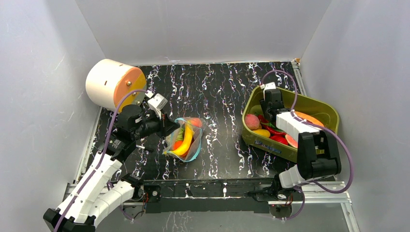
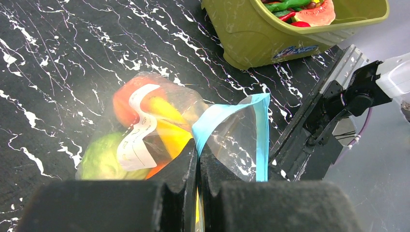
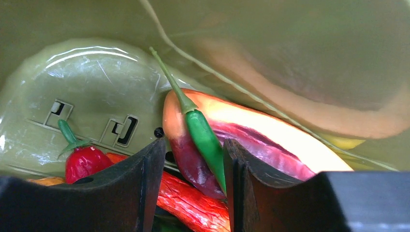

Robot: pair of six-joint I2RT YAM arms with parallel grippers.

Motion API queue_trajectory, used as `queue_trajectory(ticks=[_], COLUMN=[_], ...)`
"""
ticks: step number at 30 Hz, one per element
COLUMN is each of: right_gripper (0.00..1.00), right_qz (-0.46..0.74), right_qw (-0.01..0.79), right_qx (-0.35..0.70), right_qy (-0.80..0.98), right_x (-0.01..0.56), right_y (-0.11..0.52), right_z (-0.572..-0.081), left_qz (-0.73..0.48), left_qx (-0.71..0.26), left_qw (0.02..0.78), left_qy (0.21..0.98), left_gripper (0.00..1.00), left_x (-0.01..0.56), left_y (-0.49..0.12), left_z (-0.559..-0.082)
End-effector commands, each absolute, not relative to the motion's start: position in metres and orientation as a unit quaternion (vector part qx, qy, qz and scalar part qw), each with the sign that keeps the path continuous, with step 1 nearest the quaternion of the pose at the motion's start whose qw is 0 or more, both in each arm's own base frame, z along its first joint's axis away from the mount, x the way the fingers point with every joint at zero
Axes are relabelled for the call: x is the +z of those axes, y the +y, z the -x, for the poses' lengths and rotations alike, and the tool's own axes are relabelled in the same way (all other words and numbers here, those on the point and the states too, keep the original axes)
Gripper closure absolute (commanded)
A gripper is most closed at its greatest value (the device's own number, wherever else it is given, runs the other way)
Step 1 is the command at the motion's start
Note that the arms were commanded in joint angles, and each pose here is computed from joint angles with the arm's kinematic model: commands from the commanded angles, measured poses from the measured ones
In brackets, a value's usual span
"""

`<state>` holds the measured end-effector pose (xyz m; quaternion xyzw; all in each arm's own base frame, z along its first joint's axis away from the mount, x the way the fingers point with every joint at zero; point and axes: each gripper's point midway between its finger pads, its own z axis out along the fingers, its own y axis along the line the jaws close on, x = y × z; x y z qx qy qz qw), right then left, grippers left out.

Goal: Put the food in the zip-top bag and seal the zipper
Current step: Pick up the fake vegetable from the bin.

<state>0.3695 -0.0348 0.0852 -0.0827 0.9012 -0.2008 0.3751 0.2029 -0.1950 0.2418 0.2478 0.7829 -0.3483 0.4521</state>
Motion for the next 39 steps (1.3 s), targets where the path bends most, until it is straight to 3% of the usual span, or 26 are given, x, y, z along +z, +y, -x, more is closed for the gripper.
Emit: queue_trajectory(ticks=[1, 6, 13, 21, 39], right_gripper=[0.55, 0.58, 0.81, 1.0, 1.0], right_qz=[0.08, 0.083, 0.101, 0.109, 0.094], right_qw=[0.41, 0.403, 0.407, 0.437, 0.494], right_qx=[-0.2, -0.213, -0.213, -0.208, -0.187], right_qy=[0.886, 0.886, 0.882, 0.868, 0.844], right_x=[0.1, 0.094, 0.101, 0.131, 0.206], right_y=[-0.034, -0.039, -0.037, -0.035, -0.028], right_z=[-0.393, -0.391, -0.392, -0.39, -0.371], left_qz=[-0.25, -0.255, -0.258, -0.254, -0.252], left_qx=[-0.352, -0.345, -0.344, -0.357, -0.374], left_qw=[0.466, 0.468, 0.47, 0.473, 0.461], left_qy=[0.772, 0.773, 0.771, 0.765, 0.764], left_gripper=[1.0, 1.0, 1.0, 1.0, 1.0], left_x=[0.25, 0.251, 0.254, 0.261, 0.26], left_y=[-0.195, -0.193, -0.192, -0.195, -0.2], left_z=[-0.2, -0.2, -0.2, -0.198, -0.195])
